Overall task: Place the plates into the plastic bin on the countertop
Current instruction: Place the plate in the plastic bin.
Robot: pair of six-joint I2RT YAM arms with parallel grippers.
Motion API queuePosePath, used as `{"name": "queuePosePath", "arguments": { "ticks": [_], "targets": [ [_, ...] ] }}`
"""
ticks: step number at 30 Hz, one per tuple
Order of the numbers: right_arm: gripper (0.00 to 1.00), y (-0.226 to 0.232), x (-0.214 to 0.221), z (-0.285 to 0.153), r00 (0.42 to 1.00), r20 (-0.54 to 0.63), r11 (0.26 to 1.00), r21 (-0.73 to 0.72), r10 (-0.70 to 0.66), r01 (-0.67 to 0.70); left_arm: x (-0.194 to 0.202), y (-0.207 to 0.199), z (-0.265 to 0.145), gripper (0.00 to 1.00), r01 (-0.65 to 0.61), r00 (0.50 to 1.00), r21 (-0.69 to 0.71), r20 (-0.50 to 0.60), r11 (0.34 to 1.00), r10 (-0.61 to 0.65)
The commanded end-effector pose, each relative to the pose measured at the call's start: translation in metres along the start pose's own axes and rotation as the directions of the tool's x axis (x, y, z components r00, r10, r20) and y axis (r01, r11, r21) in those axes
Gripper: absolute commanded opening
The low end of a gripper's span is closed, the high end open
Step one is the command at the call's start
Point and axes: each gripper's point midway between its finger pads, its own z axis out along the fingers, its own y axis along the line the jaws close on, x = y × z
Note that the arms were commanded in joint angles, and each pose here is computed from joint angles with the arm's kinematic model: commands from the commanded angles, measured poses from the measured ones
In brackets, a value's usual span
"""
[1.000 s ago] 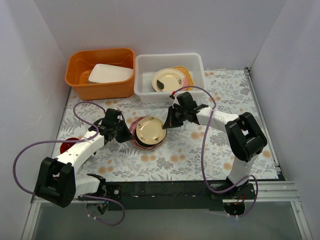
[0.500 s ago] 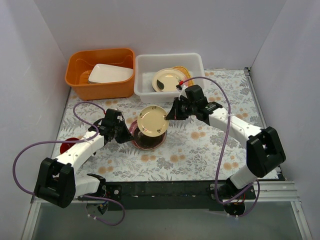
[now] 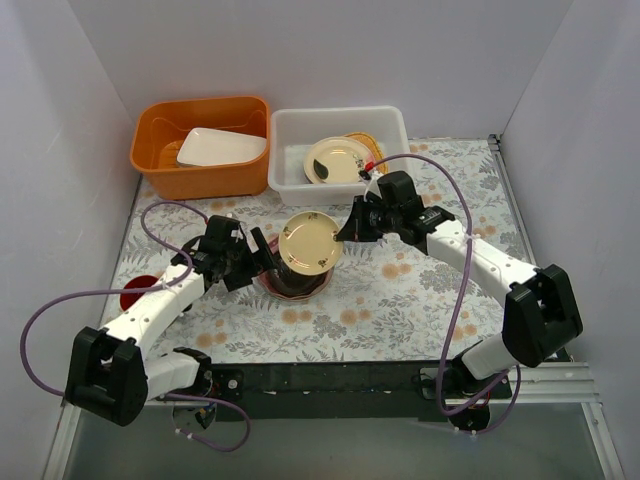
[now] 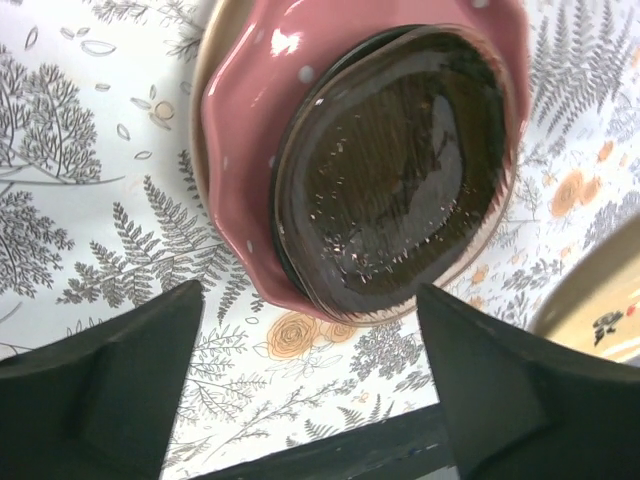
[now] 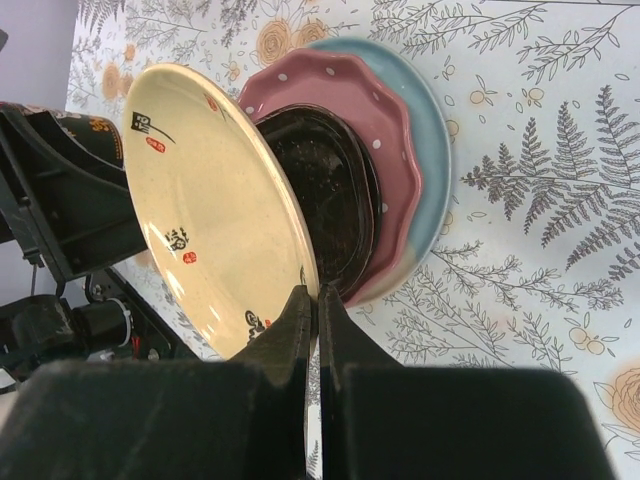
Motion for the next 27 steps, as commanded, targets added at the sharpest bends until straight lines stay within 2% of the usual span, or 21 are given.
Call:
{"name": "queuePosePath", "arguments": {
  "ticks": [1, 2, 13, 22, 27],
  "targets": [
    [0.01, 0.012, -0.015, -0.019, 0.998, 0.069, 1.0, -0.025, -0.013, 0.015, -0.016, -0.023, -0.023, 0.95, -0.027, 0.997, 0.074, 0.067, 0.997, 0.022],
    [0.01, 0.012, -0.014, -0.02, 0.998, 0.069, 1.0, -0.025, -0.013, 0.015, -0.016, -0.023, -0.024, 0.98, -0.027, 0.997, 0.076, 0.07, 0.997, 0.022],
    [0.01, 0.007, -0.006, -0.025, 0.998, 0.068, 1.0, -0.028, 0.004, -0.002, -0.012, -0.022, -0.032, 0.98, -0.016, 0.997, 0.082, 0.07, 0.996, 0.01],
    [0.01, 0.014, -0.036, -0.017, 0.997, 0.08, 0.999, -0.047, 0.003, 0.001, -0.002, -0.02, -0.031, 0.98, -0.002, 0.999, 0.102, 0.041, 0.995, -0.002],
    [0.01, -0.003, -0.065, -0.018, 0.993, 0.11, 0.998, -0.051, 0.036, -0.03, -0.003, -0.022, -0.03, 0.98, -0.019, 0.999, 0.102, 0.038, 0.995, 0.015]
  ]
}}
